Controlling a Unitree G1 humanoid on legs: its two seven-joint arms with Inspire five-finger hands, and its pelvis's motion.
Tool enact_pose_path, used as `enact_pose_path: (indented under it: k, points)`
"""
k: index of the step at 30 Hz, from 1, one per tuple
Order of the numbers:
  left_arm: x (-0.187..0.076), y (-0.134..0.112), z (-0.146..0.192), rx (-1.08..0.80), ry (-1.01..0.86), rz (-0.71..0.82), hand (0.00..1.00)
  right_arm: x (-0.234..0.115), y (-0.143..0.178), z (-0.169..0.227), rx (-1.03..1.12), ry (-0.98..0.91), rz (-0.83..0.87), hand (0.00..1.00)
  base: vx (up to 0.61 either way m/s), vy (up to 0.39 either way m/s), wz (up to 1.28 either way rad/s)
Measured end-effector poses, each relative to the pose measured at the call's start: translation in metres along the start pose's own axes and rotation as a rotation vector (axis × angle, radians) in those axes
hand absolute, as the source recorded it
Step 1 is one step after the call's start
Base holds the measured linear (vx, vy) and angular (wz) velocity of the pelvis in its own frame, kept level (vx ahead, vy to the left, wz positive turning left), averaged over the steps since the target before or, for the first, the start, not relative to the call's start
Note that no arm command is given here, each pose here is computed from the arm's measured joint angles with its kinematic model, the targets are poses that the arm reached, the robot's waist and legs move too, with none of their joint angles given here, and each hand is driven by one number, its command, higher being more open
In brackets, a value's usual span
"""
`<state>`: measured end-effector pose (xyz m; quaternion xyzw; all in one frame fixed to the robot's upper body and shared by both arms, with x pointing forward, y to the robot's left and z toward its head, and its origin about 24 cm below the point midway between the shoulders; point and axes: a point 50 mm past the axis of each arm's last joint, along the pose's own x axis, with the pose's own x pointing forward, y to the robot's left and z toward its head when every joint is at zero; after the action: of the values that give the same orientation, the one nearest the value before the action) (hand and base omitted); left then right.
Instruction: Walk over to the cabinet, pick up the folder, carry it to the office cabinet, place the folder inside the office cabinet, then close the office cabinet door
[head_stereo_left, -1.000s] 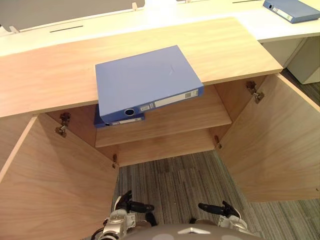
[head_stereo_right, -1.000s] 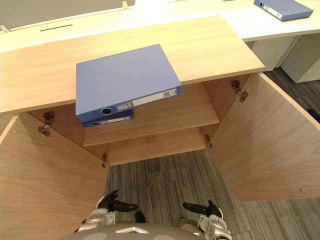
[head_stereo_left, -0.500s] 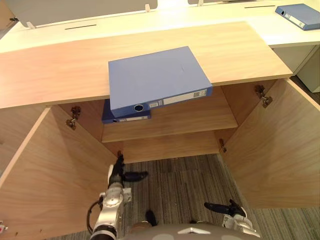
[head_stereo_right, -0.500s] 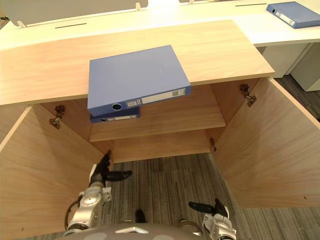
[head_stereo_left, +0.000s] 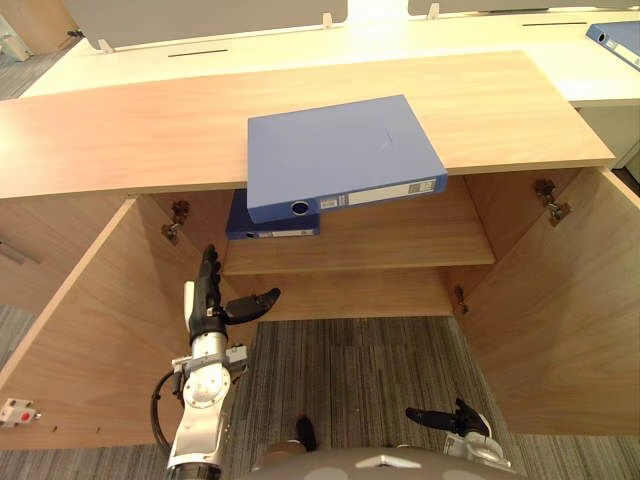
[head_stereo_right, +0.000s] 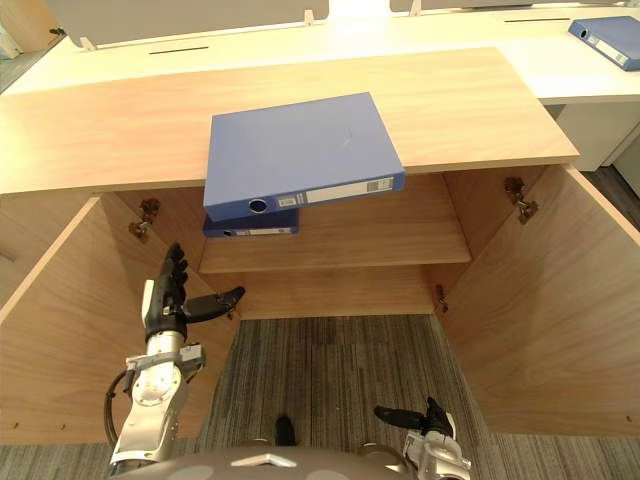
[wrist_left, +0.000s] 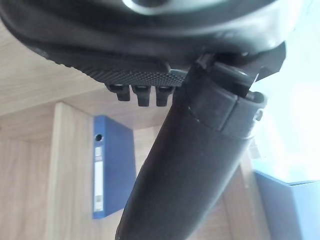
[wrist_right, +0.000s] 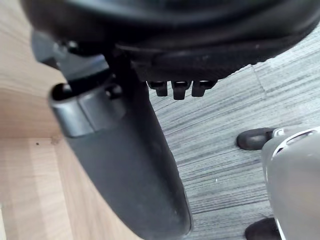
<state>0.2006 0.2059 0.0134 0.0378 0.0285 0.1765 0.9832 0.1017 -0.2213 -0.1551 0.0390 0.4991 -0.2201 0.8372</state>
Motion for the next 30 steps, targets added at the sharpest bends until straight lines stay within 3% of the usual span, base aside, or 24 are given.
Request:
enact_pose_path:
  k: [13, 20, 30]
  points:
    - [-0.013, -0.003, 0.079, -0.045, -0.373, -0.017, 1.00, -0.001, 0.003, -0.010, -0.078, 0.027, 0.037, 1.00, -0.03, 0.005, 0.00]
    - [-0.017, -0.016, 0.084, -0.077, -0.395, -0.122, 1.00, -0.002, -0.004, -0.015, -0.124, 0.043, 0.031, 1.00, -0.08, 0.012, -0.02]
    - [-0.013, -0.031, 0.098, 0.216, -0.538, -0.244, 1.00, -0.004, -0.010, -0.025, -0.162, 0.077, 0.023, 1.00, -0.04, 0.000, -0.03]
